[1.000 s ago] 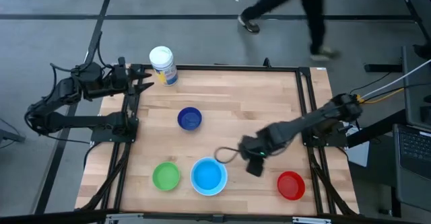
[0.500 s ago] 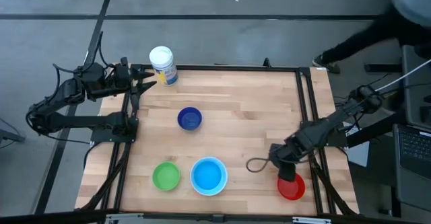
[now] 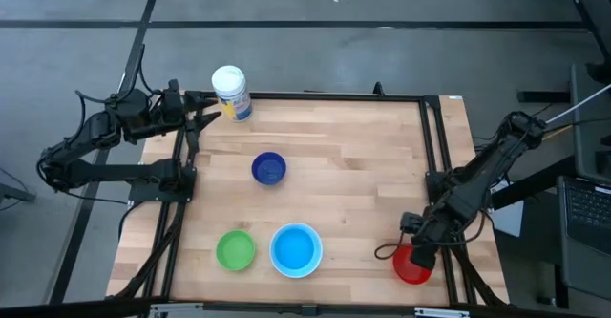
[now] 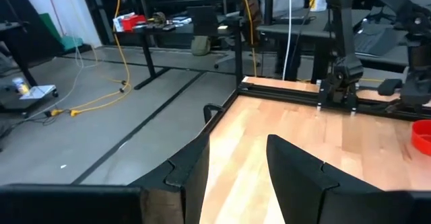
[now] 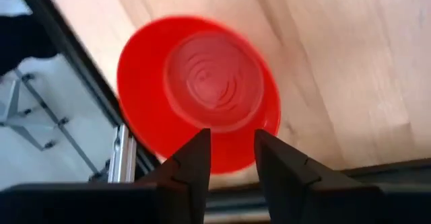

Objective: Nest bowls inside each other
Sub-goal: Stack the red bowl on top of the light blue bowl

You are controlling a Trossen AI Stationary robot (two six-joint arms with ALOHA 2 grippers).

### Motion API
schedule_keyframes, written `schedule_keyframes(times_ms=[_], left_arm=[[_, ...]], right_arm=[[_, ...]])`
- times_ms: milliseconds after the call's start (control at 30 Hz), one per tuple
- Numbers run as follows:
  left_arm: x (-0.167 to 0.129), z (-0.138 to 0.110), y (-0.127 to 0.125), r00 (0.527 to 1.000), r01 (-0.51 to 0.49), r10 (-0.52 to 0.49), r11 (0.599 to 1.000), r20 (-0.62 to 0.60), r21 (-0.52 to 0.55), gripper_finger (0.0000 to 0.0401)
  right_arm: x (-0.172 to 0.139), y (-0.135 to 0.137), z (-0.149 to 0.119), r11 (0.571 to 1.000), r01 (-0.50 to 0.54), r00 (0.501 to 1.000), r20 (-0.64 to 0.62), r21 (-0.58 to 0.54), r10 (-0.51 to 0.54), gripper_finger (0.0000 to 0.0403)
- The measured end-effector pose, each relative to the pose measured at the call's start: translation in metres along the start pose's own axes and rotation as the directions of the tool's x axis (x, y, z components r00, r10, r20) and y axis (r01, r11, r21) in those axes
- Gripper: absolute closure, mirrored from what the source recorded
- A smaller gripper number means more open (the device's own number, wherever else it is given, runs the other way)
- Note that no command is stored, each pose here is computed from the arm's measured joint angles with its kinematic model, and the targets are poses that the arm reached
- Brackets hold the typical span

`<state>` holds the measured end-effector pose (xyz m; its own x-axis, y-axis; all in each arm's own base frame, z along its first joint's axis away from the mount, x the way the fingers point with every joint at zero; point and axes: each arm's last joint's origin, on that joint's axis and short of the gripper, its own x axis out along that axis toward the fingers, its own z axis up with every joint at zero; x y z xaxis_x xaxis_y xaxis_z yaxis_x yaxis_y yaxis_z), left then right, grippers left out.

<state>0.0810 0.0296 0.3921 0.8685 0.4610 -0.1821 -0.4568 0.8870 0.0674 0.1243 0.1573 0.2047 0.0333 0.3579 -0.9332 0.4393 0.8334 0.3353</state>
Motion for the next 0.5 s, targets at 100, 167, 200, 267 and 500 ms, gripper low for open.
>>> schedule_keyframes(times_ms=[100,167,200,267,500], left_arm=[[0.0,0.0,0.0,1.0,-0.009,0.009,1.0,-0.001,0.001,0.0256],[0.001,0.0,0.0,1.0,-0.011,0.011,1.0,-0.002,0.001,0.0256],[0.001,0.0,0.0,1.0,-0.011,0.011,1.0,-0.002,0.001,0.0256],[0.001,0.0,0.0,1.0,-0.01,0.01,1.0,-0.002,-0.002,0.0256],[0.001,0.0,0.0,1.0,-0.009,0.009,1.0,-0.002,-0.009,0.0256]], right_arm=[[0.009,-0.005,0.001,1.0,-0.001,1.0,0.008,0.02,0.001,0.0291],[0.015,-0.009,0.002,1.0,-0.01,1.0,0.01,0.029,0.01,0.029],[0.018,-0.011,0.002,0.999,-0.013,1.0,0.011,0.035,0.013,0.0288],[0.023,-0.014,0.002,0.999,-0.015,1.0,0.012,0.048,0.015,0.0284],[0.027,-0.019,0.003,0.997,0.005,1.0,0.031,0.075,-0.008,0.0269]])
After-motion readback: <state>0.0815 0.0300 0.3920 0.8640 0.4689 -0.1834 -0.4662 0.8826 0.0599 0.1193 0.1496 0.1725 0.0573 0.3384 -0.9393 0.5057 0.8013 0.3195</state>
